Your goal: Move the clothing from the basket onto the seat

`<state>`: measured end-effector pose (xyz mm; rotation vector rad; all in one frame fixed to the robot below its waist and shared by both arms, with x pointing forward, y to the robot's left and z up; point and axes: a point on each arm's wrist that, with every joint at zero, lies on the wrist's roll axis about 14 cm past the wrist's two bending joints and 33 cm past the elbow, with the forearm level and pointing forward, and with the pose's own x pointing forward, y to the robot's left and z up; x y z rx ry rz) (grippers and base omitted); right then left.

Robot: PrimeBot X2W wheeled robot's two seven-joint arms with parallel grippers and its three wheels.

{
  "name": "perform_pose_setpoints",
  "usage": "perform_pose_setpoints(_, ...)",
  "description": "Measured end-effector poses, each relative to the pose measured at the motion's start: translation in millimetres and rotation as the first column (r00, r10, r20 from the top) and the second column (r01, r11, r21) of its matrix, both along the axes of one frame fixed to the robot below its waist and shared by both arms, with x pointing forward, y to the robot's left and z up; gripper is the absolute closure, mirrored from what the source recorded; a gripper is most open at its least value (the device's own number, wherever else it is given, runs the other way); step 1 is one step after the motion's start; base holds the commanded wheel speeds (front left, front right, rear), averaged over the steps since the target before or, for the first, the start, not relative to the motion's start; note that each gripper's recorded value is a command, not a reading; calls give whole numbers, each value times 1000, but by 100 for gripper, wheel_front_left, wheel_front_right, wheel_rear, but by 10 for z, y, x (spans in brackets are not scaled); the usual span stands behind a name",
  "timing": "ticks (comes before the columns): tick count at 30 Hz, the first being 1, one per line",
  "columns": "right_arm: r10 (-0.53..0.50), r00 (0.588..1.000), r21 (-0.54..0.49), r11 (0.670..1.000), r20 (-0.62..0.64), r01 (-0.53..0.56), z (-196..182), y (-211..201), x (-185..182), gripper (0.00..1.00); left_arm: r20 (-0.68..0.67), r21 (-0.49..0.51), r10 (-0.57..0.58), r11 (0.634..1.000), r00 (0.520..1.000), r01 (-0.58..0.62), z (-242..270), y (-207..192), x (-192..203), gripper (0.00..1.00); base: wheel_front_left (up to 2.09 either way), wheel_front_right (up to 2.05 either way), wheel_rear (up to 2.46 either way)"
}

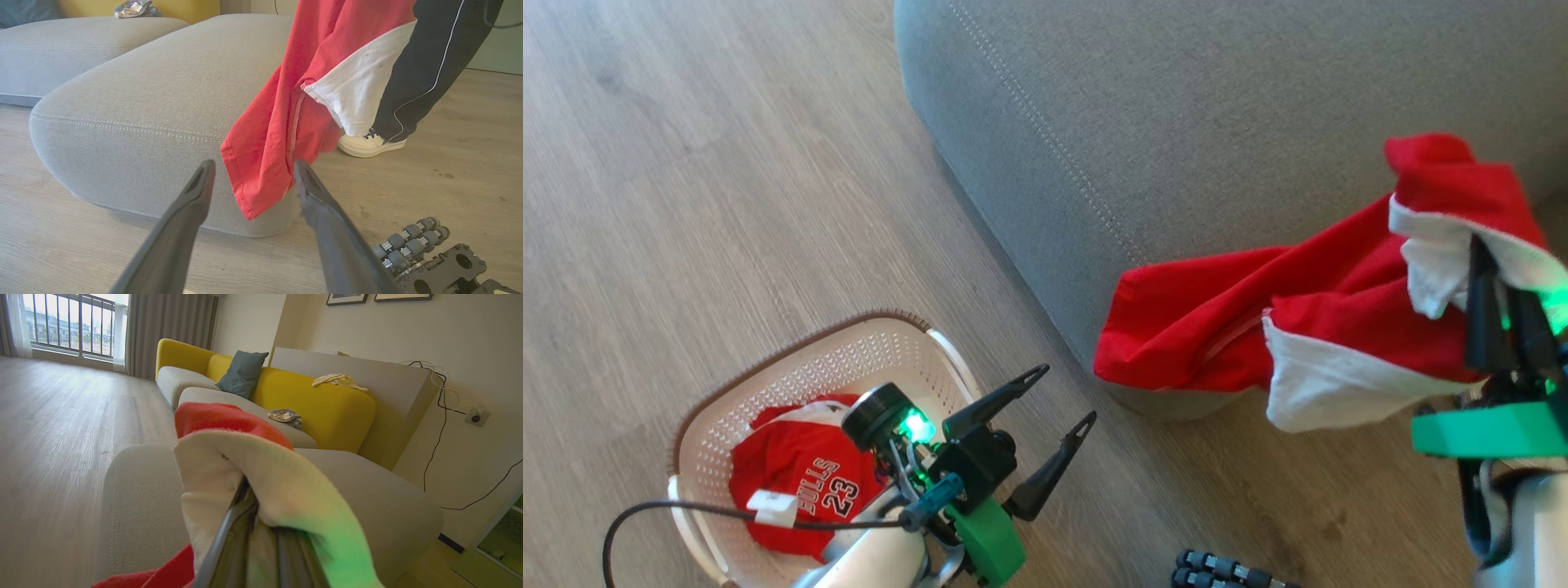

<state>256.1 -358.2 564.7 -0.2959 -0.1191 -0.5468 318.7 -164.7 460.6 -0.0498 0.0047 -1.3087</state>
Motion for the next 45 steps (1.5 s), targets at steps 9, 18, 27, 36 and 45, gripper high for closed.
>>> perform_pose_setpoints(9, 62, 995, -212, 976, 83, -43, 668, -93, 367, 100, -26, 20, 7, 1000, 1000, -7, -171, 70, 84, 0, 0, 0, 0)
perform_pose_setpoints(18, 172, 979, -481, 871, 109, -99, 1447, -90, 844, 100, -46, 57, -9, 998, 999, 11, -447, 159, 147, 0, 0, 0, 0)
perform_pose_setpoints(27, 246, 965, -582, 800, 92, -148, 1762, -62, 1450, 100, -82, 99, -43, 994, 996, 51, -825, 280, 210, 0, 0, 0, 0)
perform_pose_setpoints(36, 193, 981, -537, 830, 20, -152, 1541, -410, 1947, 100, -124, 110, -48, 992, 991, 61, -1089, 378, 263, 0, 0, 0, 0)
perform_pose_setpoints(45, 50, 992, -214, 977, 115, -24, 1068, -1159, 2265, 100, -169, 137, 20, 991, 985, 4, -1352, 593, 409, 0, 0, 0, 0)
